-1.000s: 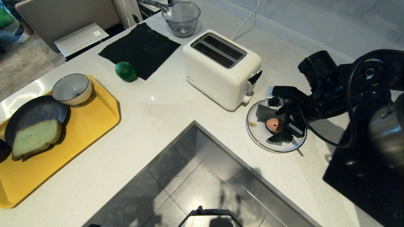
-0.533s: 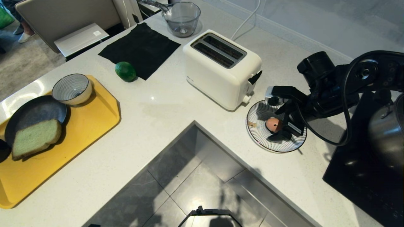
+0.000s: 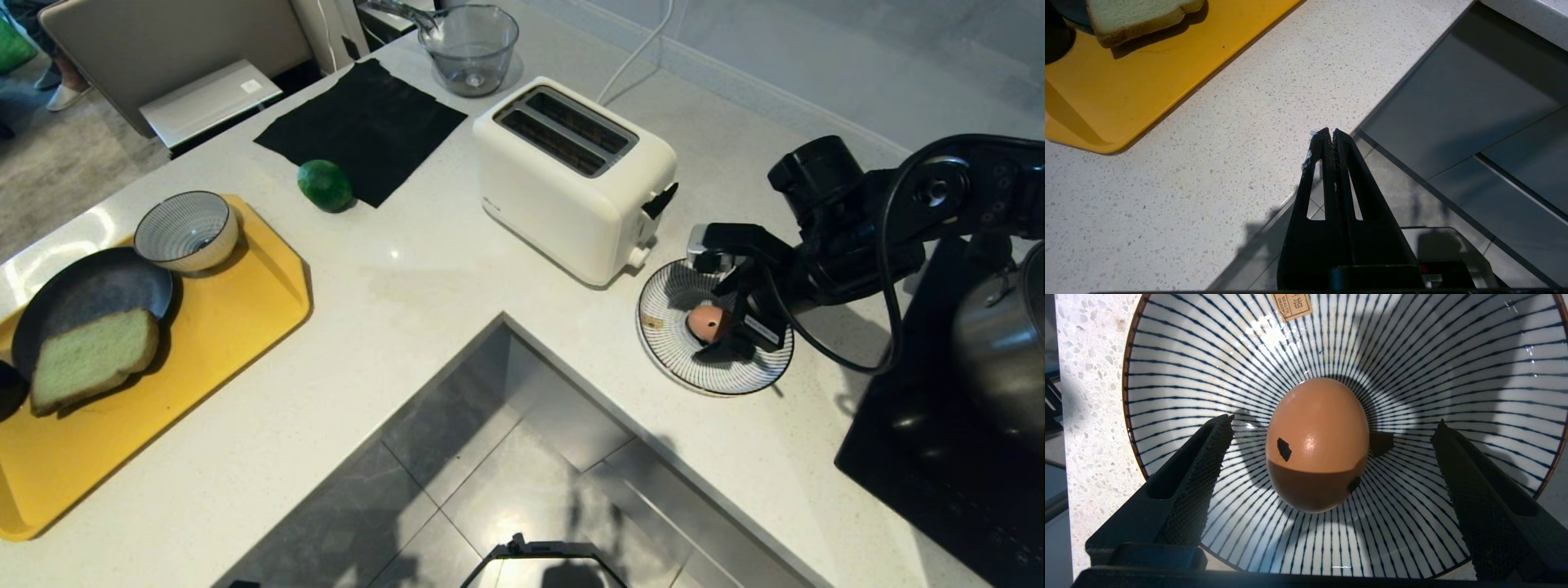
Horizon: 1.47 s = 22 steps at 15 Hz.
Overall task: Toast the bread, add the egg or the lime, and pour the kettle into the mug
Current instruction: Pick up the egg
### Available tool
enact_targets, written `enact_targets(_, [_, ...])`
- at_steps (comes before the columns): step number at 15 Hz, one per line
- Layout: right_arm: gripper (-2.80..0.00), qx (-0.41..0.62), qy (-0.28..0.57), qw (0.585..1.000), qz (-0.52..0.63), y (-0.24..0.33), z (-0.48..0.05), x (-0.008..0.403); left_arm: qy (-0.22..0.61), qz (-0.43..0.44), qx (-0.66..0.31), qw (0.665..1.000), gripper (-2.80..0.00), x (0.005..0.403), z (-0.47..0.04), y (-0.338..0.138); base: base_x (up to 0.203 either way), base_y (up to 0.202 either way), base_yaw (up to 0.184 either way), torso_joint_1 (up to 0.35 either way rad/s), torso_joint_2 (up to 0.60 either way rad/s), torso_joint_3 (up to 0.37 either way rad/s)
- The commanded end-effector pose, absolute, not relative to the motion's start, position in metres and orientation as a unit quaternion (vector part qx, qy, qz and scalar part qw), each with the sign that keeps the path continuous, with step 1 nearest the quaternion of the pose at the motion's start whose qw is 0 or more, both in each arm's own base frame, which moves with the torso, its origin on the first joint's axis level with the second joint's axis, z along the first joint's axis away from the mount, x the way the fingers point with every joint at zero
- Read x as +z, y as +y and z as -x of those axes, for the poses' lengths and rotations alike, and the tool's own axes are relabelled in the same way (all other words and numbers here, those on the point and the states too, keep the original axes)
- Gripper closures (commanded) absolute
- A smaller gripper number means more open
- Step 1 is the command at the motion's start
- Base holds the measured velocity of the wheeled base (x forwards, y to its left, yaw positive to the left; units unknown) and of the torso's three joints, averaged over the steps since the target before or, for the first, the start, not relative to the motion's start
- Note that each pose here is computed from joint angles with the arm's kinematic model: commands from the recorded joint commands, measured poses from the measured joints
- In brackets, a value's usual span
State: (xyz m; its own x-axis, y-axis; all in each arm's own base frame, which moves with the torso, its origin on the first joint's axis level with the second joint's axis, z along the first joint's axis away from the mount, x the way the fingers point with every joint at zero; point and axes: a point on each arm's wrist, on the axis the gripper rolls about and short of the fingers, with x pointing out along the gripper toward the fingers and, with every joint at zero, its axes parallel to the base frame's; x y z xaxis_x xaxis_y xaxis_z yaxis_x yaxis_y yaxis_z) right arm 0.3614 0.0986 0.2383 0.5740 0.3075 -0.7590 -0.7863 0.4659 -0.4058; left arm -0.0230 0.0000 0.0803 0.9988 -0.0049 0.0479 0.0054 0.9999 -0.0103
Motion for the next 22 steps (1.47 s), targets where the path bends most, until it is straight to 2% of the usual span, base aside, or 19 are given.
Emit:
enact_targets(1, [-2.80, 0.345, 0.310, 0.796, 0.388, 0.099, -0.362, 0.238, -0.017, 0.005, -0.002, 1.000, 0.00, 0.076, 0.022, 0.000, 0.000, 0.000, 0.000, 0.000, 0.00, 0.000])
enact_targets(22, [-2.80, 0.343, 0.306, 0.797, 0.392, 0.100, -0.372, 0.235, -0.017, 0.005, -0.002, 1.000, 0.00, 0.076, 0.022, 0.000, 0.000, 0.000, 0.000, 0.000, 0.00, 0.000])
